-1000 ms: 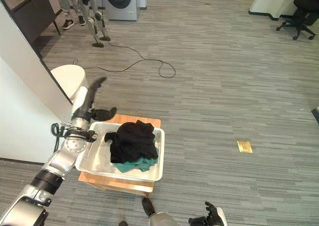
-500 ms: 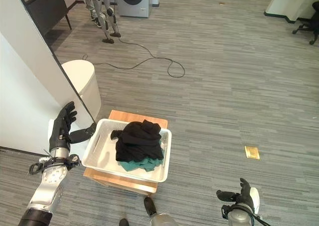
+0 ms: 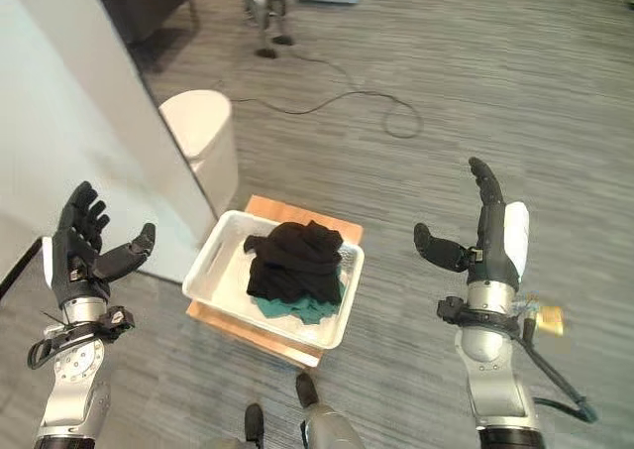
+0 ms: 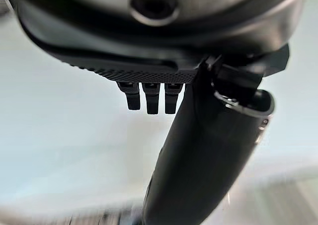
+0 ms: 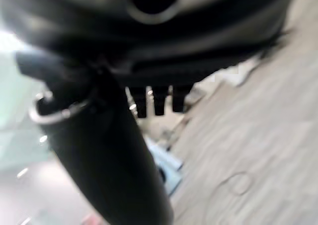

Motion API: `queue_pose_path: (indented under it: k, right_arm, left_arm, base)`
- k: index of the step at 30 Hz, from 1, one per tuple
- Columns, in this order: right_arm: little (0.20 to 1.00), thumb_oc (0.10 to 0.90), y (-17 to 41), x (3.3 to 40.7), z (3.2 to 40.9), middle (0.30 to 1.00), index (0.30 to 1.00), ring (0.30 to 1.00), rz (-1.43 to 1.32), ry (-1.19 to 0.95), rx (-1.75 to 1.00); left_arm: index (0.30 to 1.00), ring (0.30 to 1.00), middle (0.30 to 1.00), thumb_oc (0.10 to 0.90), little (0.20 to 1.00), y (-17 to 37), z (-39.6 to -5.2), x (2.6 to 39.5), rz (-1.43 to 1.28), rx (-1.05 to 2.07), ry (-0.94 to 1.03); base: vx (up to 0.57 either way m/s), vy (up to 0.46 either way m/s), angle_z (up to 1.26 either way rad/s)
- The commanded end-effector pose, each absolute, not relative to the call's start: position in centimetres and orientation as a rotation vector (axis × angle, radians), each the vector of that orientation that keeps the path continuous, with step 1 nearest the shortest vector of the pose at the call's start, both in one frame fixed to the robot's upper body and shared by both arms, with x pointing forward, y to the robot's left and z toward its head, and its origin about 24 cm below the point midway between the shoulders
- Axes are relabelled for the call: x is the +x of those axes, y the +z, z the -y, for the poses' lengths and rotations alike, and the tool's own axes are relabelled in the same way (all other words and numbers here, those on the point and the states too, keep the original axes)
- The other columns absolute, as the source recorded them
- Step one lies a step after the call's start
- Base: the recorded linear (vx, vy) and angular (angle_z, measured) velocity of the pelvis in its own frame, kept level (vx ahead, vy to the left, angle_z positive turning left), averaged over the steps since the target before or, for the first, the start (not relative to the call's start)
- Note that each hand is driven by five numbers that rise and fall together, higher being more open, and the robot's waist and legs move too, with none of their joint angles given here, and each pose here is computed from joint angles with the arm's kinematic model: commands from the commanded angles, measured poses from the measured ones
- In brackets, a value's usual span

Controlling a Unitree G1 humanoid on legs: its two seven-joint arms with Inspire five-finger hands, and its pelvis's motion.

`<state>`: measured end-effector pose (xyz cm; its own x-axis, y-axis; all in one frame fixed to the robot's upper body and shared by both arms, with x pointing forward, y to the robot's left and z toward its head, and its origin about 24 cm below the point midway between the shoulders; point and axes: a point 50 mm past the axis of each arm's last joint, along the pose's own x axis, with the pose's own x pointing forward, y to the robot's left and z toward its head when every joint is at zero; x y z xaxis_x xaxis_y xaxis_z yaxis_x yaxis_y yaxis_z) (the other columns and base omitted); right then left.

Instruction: Pick up bed clothes into laundry basket.

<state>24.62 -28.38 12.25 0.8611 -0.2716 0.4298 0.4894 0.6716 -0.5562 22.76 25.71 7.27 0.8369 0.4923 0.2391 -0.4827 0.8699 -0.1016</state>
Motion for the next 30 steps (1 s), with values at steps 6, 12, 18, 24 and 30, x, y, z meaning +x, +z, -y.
queue_pose_path:
  k: [6,12,18,24,30]
  right_arm:
    - [0.9,0.8,17.2,24.4,26.6,0.9,0.9,0.9,0.606,-0.394,-0.803]
    - [0.9,0.8,15.8,24.0,25.7,0.9,0.9,0.9,0.563,-0.353,-0.841]
    - [0.9,0.8,13.3,23.5,25.5,0.9,0.9,0.9,0.462,-0.34,-0.816]
    - [0.9,0.8,13.1,23.8,24.8,0.9,0.9,0.9,0.463,-0.307,-0.82]
    - [0.9,0.8,14.0,24.8,23.7,0.9,0.9,0.9,0.497,-0.304,-0.77]
  left_arm:
    - [0.9,0.9,0.9,0.8,0.9,11.5,-26.9,21.8,0.495,0.028,0.472]
    - [0.9,0.9,0.9,0.8,0.9,10.6,-27.7,21.3,0.426,0.061,0.465]
    - [0.9,0.9,0.9,0.8,0.9,10.1,-29.2,20.7,0.365,0.092,0.494]
    - [0.9,0.9,0.9,0.8,0.9,9.6,-29.1,20.8,0.311,0.142,0.463]
    - [0.9,0.9,0.9,0.8,0.9,11.4,-28.3,22.4,0.402,0.128,0.407]
  base:
    - [-0.19,-0.158,0.67]
    - [-0.23,0.013,0.5]
    - [-0.37,0.203,1.55]
    - [-0.33,0.322,1.36]
    - [-0.31,0.199,1.27]
